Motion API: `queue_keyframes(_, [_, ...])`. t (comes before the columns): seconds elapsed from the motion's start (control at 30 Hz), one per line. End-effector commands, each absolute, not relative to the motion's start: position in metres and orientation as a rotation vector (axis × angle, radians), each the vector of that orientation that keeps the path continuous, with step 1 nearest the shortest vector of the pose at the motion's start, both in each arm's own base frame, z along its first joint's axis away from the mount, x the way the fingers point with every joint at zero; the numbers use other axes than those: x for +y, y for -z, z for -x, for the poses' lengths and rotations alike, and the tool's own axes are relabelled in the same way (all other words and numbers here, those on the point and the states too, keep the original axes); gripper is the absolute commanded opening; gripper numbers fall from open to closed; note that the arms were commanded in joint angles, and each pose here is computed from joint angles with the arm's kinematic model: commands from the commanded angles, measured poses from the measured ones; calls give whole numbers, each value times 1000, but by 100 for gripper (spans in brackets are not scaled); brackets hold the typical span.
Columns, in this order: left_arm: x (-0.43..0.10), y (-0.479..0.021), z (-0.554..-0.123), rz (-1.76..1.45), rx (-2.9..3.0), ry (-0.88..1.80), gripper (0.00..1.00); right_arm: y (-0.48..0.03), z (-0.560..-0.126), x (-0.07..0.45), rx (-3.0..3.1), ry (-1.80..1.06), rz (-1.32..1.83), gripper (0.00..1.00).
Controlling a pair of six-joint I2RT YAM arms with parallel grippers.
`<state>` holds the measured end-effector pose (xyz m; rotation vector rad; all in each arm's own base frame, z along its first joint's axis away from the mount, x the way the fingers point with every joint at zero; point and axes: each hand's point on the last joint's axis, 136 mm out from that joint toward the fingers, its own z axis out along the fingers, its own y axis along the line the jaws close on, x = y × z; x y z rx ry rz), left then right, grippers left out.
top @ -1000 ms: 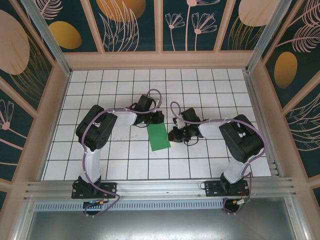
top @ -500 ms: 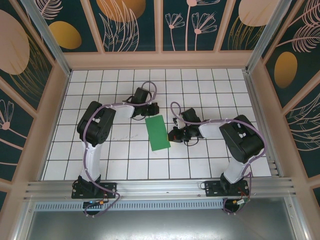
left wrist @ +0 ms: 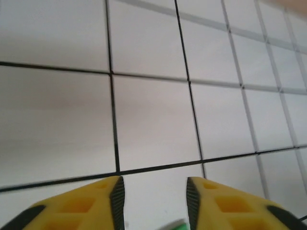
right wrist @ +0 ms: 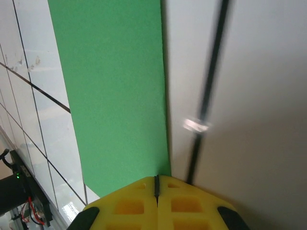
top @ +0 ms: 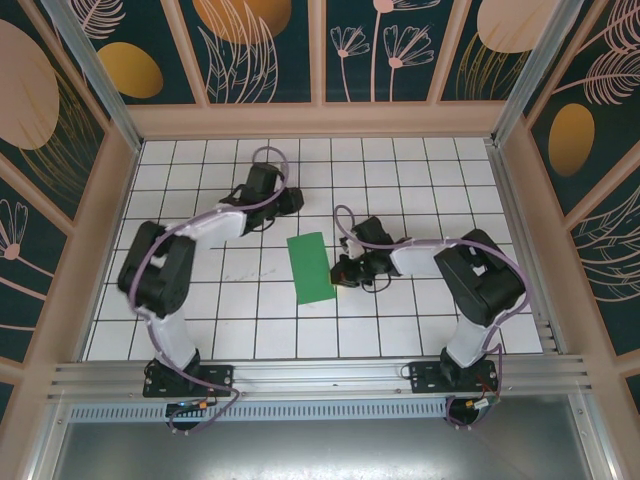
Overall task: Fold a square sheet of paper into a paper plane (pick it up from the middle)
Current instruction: First fold in half a square sheet of paper at the center of the table.
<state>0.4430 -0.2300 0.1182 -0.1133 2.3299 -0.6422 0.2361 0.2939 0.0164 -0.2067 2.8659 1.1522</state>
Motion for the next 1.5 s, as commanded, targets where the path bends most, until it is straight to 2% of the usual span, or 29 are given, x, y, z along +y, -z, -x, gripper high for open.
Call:
queue_keyframes(0.0, [-191, -147, -425, 295, 2249, 542, 54, -11, -239, 312, 2901, -1139, 183, 0])
queue_keyframes(0.1, [-166, -148, -396, 393, 2230, 509, 70, -21, -258, 322, 2851, -1112, 175, 0])
queue_keyframes(0.2, [-149, -142, -369, 470, 2229, 505, 81, -34, -279, 326, 2797, -1052, 164, 0])
queue_keyframes(0.37, [-133, -126, -328, 575, 2232, 570, 98, -50, -312, 338, 2719, -977, 186, 14])
queue_keyframes(0.47, [-132, -116, -311, 586, 2252, 612, 99, -47, -328, 353, 2713, -988, 215, 15])
queue_keyframes(0.57, [-133, -110, -300, 567, 2282, 632, 98, -38, -344, 369, 2717, -1007, 223, 11])
queue_keyframes(0.73, [-148, -103, -293, 515, 2327, 732, 98, -22, -363, 376, 2737, -956, 195, 11])
queue_keyframes(1.1, [-198, -98, -283, 420, 2364, 992, 99, 12, -364, 301, 2783, -858, -212, 8])
queue_keyframes(1.27, [-226, -84, -270, 445, 2437, 1058, 98, 12, -363, 294, 2788, -869, -235, 8])
queue_keyframes(1.47, [-243, -71, -262, 502, 2489, 1102, 93, 25, -351, 291, 2823, -919, -294, 9])
